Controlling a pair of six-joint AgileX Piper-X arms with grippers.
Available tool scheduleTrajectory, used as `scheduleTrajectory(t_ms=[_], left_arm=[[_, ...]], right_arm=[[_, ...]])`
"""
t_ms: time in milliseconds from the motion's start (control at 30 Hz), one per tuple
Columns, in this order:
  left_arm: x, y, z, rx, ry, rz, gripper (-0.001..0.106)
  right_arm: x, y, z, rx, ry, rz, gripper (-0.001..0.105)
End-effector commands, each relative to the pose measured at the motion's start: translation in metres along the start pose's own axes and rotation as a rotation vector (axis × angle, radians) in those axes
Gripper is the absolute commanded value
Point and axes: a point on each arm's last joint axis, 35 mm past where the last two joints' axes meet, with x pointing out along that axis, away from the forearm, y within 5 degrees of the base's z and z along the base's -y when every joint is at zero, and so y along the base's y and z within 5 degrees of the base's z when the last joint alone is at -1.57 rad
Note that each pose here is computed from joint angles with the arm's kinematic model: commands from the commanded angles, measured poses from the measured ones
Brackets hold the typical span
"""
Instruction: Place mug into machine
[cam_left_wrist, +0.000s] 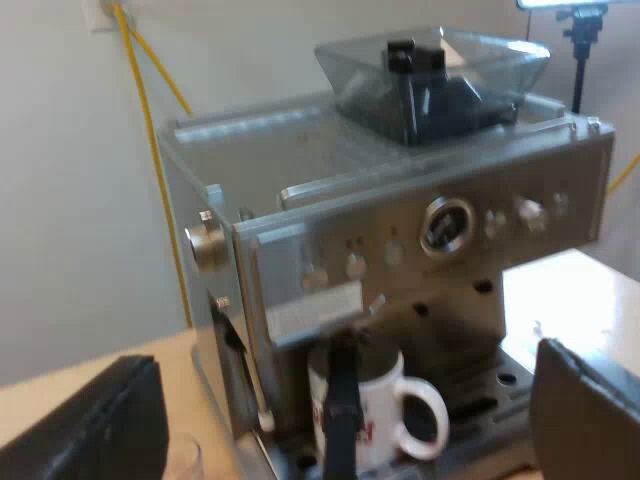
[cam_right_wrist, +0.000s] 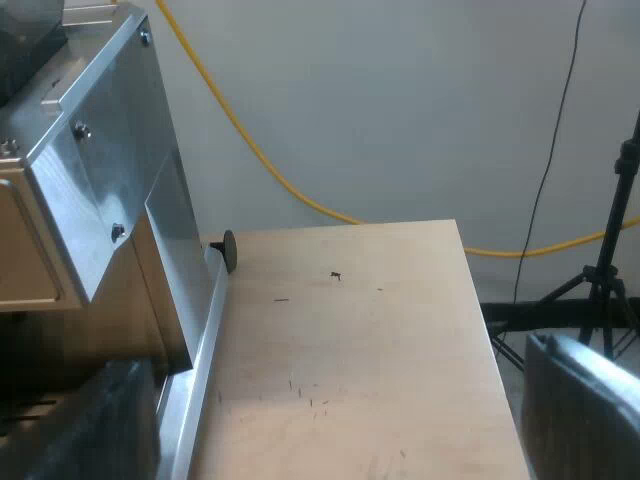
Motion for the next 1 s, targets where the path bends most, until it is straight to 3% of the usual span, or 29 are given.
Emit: scheduleTrajectory(t_ms=[33, 333, 500, 833, 1000], left_arm=[[-0.009, -0.004, -0.011, 0.001, 0.019, -0.005, 0.081], [-0.041, -0.018, -0.038, 0.005, 0.027, -0.004, 0.081], [-0.048, -0.02, -0.049, -0.012, 0.084, 0.004, 0.081], [-0.052, -0.02, -0.065, -0.085, 0.222, 0.04, 0.081], [-0.052, -0.019, -0.068, -0.097, 0.247, 0.073, 0.081]], right_arm=[[-0.016, 0.003, -0.008, 0.021, -0.009, 0.003, 0.076], [-0.064, 0.014, -0.033, 0.028, -0.025, 0.016, 0.076], [-0.082, 0.019, -0.048, 0.029, -0.02, 0.016, 0.076], [-0.077, 0.022, -0.06, 0.033, 0.071, 0.037, 0.076], [-0.072, 0.023, -0.063, 0.034, 0.083, 0.046, 0.076]])
